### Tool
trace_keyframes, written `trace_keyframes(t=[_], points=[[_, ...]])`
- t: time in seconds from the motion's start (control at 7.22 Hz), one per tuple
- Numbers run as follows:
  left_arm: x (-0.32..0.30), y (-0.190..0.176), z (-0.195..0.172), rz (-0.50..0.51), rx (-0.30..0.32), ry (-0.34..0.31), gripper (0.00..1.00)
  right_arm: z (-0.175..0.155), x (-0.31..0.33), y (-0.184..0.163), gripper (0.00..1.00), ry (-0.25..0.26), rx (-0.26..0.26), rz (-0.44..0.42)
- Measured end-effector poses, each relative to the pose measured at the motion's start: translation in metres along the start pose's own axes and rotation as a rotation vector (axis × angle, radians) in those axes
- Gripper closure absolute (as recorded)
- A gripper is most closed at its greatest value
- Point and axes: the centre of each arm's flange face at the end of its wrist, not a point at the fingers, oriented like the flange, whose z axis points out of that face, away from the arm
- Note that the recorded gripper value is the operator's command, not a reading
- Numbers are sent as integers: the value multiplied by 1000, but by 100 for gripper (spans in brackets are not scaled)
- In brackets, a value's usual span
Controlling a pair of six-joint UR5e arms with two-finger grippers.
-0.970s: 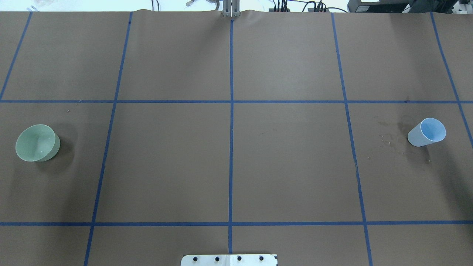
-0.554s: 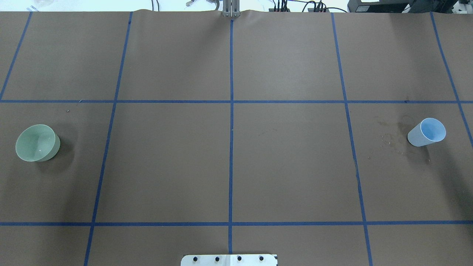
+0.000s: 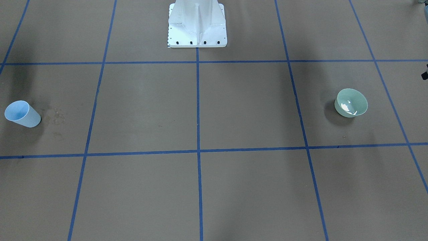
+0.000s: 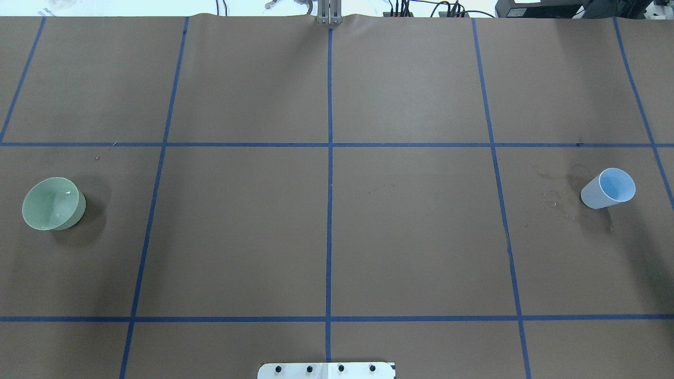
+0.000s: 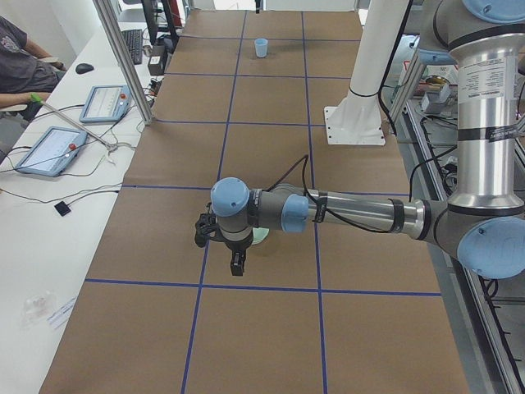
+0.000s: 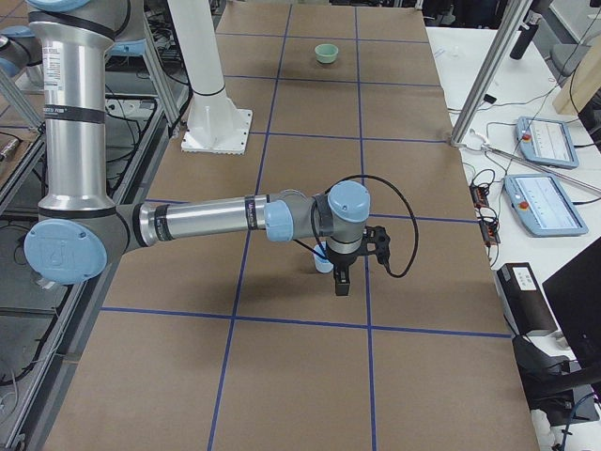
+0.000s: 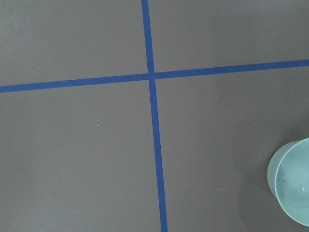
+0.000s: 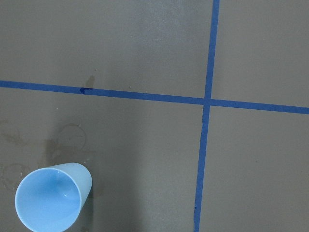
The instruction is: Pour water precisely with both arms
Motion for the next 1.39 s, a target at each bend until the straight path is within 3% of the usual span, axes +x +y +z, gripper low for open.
trace_keyframes(t=[0.42, 1.39], points=[[3, 5, -5, -19, -15, -1, 0, 1, 7, 6, 1, 10, 1, 10], [12, 1, -14, 42, 49, -12, 0, 1, 4, -7, 1, -23, 2, 24]])
